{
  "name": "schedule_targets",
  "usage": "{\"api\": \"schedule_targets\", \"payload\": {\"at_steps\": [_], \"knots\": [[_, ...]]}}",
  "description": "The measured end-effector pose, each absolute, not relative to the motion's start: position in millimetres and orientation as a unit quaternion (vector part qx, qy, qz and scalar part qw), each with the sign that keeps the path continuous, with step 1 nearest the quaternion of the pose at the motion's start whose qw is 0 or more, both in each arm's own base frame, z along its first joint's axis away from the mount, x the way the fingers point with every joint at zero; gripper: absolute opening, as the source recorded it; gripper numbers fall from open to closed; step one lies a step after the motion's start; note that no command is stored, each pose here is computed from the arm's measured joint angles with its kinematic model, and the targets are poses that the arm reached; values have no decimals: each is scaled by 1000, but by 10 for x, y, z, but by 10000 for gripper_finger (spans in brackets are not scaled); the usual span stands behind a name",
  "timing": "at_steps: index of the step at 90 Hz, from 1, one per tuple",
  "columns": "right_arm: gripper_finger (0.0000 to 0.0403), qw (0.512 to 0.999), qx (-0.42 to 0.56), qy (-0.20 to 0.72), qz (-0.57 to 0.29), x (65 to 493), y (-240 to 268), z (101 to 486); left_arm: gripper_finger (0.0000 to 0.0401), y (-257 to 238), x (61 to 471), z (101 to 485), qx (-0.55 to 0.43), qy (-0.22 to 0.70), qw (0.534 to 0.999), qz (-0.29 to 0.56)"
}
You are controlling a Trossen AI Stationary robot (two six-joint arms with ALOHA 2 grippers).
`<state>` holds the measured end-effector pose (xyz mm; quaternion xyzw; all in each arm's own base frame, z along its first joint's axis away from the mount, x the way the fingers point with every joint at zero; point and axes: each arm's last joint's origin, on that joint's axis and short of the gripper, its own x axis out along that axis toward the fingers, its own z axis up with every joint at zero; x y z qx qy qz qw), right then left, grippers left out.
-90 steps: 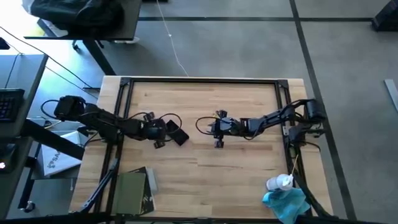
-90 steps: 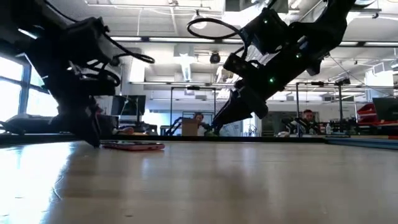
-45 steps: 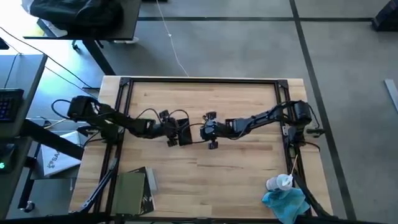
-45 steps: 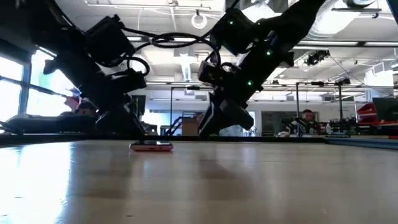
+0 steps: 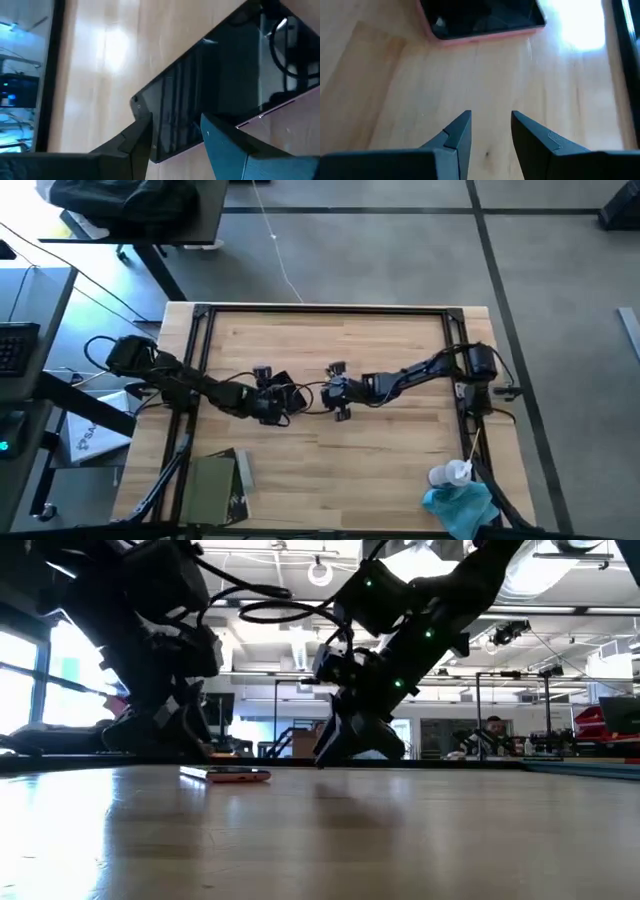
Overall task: Apply microfiber cloth
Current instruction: Spray the pink cellphone using the spray bottle
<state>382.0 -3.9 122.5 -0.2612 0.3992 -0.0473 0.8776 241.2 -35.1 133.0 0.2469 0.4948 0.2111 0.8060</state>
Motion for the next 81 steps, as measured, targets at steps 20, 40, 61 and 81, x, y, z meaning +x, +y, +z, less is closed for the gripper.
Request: {"api": "schedule_targets", "payload": {"at_steps": [20, 40, 61, 81], "knots": [[106, 889, -241, 389, -27, 3834, -139, 1233, 147, -365, 2273, 1265, 169, 551, 791, 207], [112, 881, -262, 393, -32, 3830, -199, 1233, 147, -344, 2074, 1129, 134, 573, 773, 238], [168, 864, -312, 392, -45, 3859, -166, 1178, 147, -333, 2097, 1004, 197, 491, 816, 231], [217, 828, -391, 401, -24, 3869, -16, 1088, 147, -269, 2266, 995, 251, 449, 834, 198]]}}
